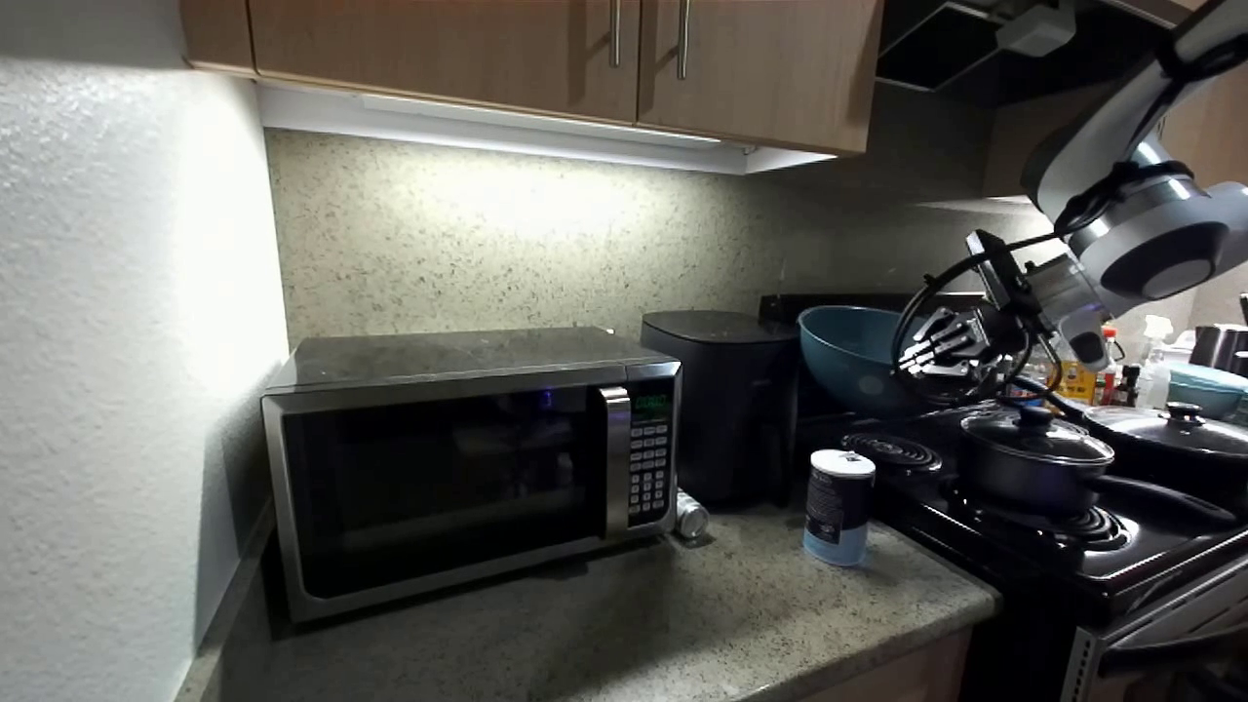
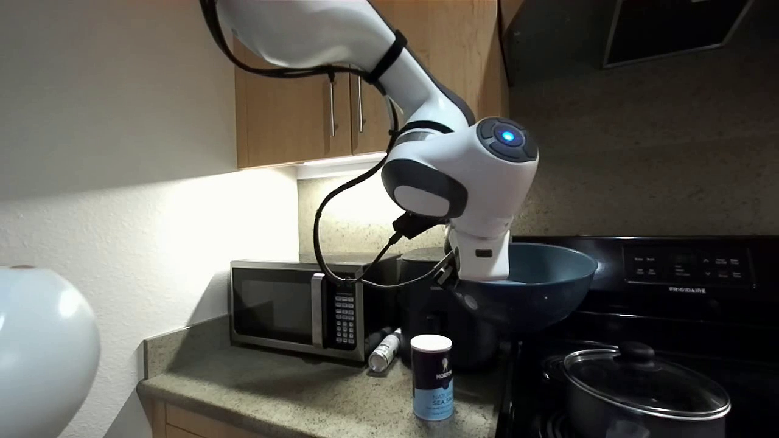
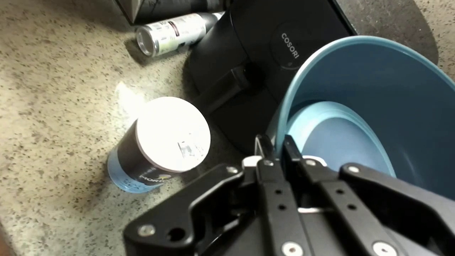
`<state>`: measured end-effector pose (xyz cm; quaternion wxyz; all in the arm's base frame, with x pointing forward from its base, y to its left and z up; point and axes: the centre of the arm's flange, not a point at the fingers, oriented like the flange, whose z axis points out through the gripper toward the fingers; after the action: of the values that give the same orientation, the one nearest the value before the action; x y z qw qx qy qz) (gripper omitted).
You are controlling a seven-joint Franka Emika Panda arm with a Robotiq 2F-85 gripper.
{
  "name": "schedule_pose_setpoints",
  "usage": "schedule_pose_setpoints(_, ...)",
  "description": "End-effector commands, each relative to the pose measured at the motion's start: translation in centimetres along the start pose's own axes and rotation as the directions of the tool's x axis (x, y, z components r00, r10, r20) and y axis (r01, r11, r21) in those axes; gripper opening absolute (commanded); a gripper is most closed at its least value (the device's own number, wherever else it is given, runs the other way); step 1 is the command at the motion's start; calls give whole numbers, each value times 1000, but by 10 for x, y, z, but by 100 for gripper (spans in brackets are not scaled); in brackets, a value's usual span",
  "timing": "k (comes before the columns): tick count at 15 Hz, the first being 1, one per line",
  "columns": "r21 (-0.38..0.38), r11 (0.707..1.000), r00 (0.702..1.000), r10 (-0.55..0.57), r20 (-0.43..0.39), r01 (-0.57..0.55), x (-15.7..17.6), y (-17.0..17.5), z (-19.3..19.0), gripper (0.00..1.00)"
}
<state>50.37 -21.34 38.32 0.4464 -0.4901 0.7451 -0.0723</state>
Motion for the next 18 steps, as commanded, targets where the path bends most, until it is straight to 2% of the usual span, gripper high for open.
schedule_pose_setpoints(1,89,984,988,-151,-8,152,-56,-3,-7,2)
schedule_pose_setpoints(3,117,973,980,-193,-46,197,-59,-2,-8,2)
schedule_pose_setpoints(4,71,981,982,-180,-50,183,-51,-4,0,2)
schedule_pose_setpoints(5,68,991,987,-110,-115,118,-28,-6,5,9)
schedule_pose_setpoints(7,69,991,987,-110,-113,118,-29,-7,5,9)
schedule_pose_setpoints(8,70,991,988,-110,-112,118,-28,-7,4,2)
schedule_pose_setpoints(9,98,985,986,-130,-105,141,-35,-9,-6,2)
schedule_pose_setpoints(10,148,970,980,-180,-89,192,-52,-9,-20,2)
schedule_pose_setpoints(14,205,923,945,-309,-105,325,-92,-2,-60,2)
schedule_pose_setpoints(16,243,893,925,-367,-97,380,-108,-2,-62,2)
schedule_pose_setpoints(18,293,870,916,-398,-52,395,-122,-8,-64,2)
